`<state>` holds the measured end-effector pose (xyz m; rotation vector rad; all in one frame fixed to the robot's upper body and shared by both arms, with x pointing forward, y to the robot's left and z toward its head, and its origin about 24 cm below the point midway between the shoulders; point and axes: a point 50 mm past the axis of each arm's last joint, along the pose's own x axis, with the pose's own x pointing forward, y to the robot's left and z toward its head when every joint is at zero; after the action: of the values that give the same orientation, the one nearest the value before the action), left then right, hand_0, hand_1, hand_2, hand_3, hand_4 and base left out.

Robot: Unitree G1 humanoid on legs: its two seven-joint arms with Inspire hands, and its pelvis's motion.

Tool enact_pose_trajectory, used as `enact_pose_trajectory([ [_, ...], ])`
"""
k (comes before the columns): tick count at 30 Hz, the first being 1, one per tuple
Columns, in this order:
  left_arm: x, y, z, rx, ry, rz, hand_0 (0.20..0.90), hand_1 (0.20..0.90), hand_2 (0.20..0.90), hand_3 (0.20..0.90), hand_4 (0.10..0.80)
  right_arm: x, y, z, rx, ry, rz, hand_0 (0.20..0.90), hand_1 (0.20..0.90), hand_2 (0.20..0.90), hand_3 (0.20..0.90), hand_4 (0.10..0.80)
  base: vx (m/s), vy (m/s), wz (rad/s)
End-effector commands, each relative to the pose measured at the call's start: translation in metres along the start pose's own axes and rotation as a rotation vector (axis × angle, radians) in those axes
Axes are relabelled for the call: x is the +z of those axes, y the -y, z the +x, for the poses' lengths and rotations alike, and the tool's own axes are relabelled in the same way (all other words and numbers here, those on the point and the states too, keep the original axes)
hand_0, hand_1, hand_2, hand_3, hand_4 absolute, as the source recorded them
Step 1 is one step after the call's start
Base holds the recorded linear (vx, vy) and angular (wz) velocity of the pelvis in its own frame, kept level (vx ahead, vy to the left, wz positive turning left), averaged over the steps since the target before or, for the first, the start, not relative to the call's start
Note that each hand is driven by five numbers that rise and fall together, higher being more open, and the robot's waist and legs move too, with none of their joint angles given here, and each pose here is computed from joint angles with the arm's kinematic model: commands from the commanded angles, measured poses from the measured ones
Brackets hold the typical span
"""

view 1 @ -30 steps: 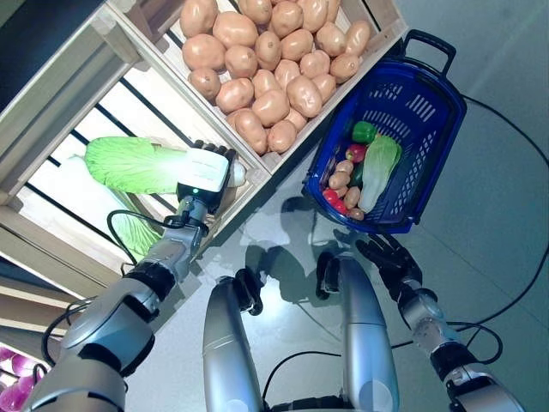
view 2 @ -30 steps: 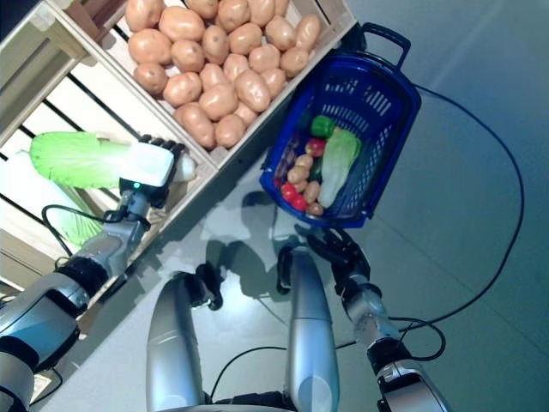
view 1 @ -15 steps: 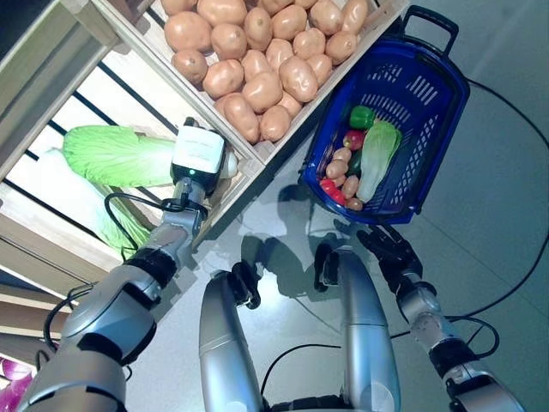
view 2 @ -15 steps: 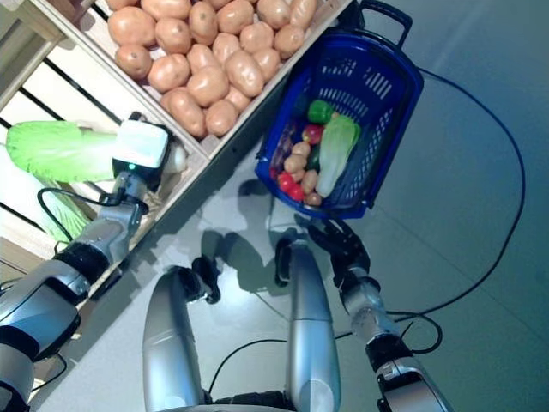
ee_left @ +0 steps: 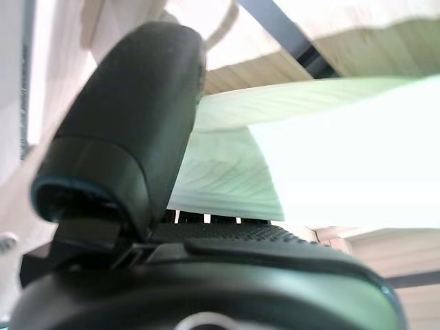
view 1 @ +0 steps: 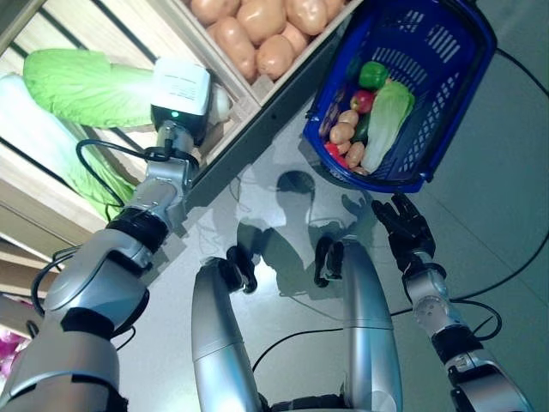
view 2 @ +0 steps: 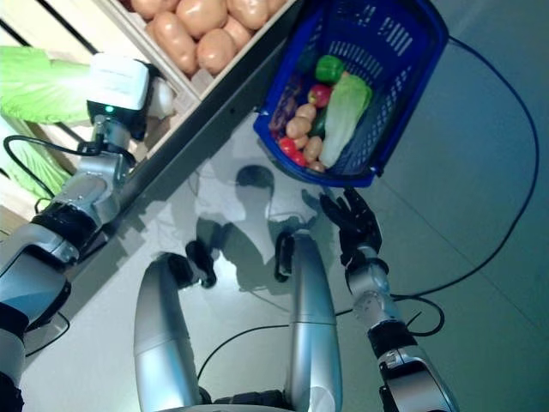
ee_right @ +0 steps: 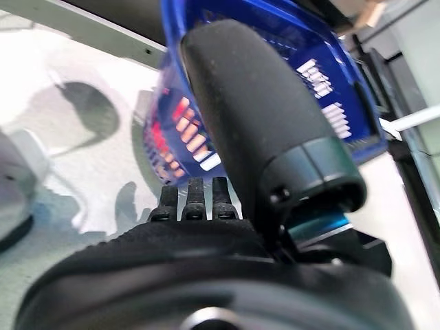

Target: Put vegetables into the basket

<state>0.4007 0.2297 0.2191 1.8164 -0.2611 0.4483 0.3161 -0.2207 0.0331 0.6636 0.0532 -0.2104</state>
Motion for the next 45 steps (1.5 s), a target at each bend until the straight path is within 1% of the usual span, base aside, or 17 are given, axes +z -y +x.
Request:
enact_pose_trajectory([
  [1,-0.056,0.040,-0.025,-0.208,-0.181,0.057,0.300,0.300,0.300,0.300,0.400,0.017,0.005,-0.004,-0.024,0.113,0.089,0.900,0.900,0.900,0.900,0.800,-0.026,0.009,-0.22],
  [7,-0.054,0.057,-0.040,-0.231,-0.141,-0.002,0.300,0.300,0.300,0.300,0.400,0.009,0.009,-0.006,-0.033,0.092,0.087,0.900,0.900,0.900,0.900,0.800,0.014,0.024,-0.12],
  [13,-0.050,0.071,-0.057,-0.241,-0.118,-0.174,0.300,0.300,0.300,0.300,0.400,0.001,0.018,-0.013,-0.034,0.070,0.075,0.900,0.900,0.900,0.900,0.800,0.042,0.022,0.00],
  [17,-0.035,0.082,-0.082,-0.212,-0.113,-0.500,0.300,0.300,0.300,0.300,0.400,-0.015,0.025,-0.030,-0.044,0.055,0.024,0.900,0.900,0.900,0.900,0.800,0.115,0.020,0.01],
  [20,-0.024,0.086,-0.098,-0.199,-0.095,-0.636,0.300,0.300,0.300,0.300,0.400,-0.023,0.030,-0.039,-0.046,0.049,-0.004,0.900,0.900,0.900,0.900,0.800,0.115,0.006,0.00],
  [23,-0.012,0.091,-0.120,-0.188,-0.086,-0.790,0.300,0.300,0.300,0.300,0.400,-0.032,0.031,-0.050,-0.031,0.022,-0.060,0.900,0.900,0.900,0.900,0.800,0.168,-0.004,0.06],
  [24,-0.012,0.090,-0.121,-0.186,-0.088,-0.805,0.300,0.300,0.300,0.300,0.400,-0.033,0.031,-0.051,-0.024,0.019,-0.067,0.900,0.900,0.900,0.900,0.800,0.167,-0.006,0.03],
  [26,-0.009,0.090,-0.128,-0.188,-0.104,-0.907,0.300,0.300,0.300,0.300,0.400,-0.038,0.030,-0.056,-0.010,-0.009,-0.081,0.900,0.900,0.900,0.900,0.800,0.160,-0.009,-0.03],
  [28,-0.003,0.088,-0.135,-0.204,-0.115,-1.057,0.300,0.300,0.300,0.300,0.400,-0.047,0.025,-0.059,0.085,-0.070,-0.079,0.900,0.900,0.900,0.900,0.800,0.160,-0.015,0.04],
  [30,0.000,0.082,-0.137,-0.200,-0.111,-1.247,0.300,0.300,0.300,0.300,0.400,-0.053,0.009,-0.065,0.261,-0.107,-0.071,0.900,0.900,0.900,0.900,0.800,0.157,-0.032,0.13],
  [33,0.007,0.072,-0.132,-0.197,-0.082,-1.447,0.300,0.300,0.300,0.300,0.400,-0.057,-0.006,-0.068,0.428,-0.153,-0.117,0.900,0.900,0.900,0.900,0.800,0.081,-0.035,0.17],
  [36,0.017,0.060,-0.123,-0.209,-0.034,-1.657,0.300,0.300,0.300,0.300,0.400,-0.054,-0.020,-0.062,0.529,-0.170,-0.201,0.900,0.900,0.900,0.900,0.800,0.058,-0.032,0.13],
  [37,0.019,0.058,-0.121,-0.200,-0.029,-1.687,0.300,0.300,0.300,0.300,0.400,-0.053,-0.022,-0.062,0.542,-0.171,-0.210,0.900,0.900,0.900,0.900,0.800,0.056,-0.031,0.11],
  [38,0.026,0.051,-0.116,-0.202,0.004,-1.775,0.300,0.300,0.300,0.300,0.400,-0.050,-0.032,-0.058,0.583,-0.179,-0.226,0.900,0.900,0.900,0.900,0.800,0.048,-0.025,0.06],
  [41,0.037,0.041,-0.112,-0.221,0.072,-1.945,0.300,0.300,0.300,0.300,0.400,-0.048,-0.050,-0.055,0.655,-0.199,-0.230,0.900,0.900,0.900,0.900,0.800,0.063,-0.027,0.04],
  [43,0.046,0.033,-0.109,-0.247,0.138,-2.097,0.300,0.300,0.300,0.300,0.400,-0.048,-0.063,-0.056,0.720,-0.231,-0.224,0.900,0.900,0.900,0.900,0.800,0.070,-0.024,-0.03],
  [45,0.053,0.026,-0.108,-0.265,0.202,-2.197,0.300,0.300,0.300,0.300,0.400,-0.049,-0.070,-0.058,0.764,-0.258,-0.204,0.900,0.900,0.900,0.900,0.800,0.047,-0.024,0.01],
])
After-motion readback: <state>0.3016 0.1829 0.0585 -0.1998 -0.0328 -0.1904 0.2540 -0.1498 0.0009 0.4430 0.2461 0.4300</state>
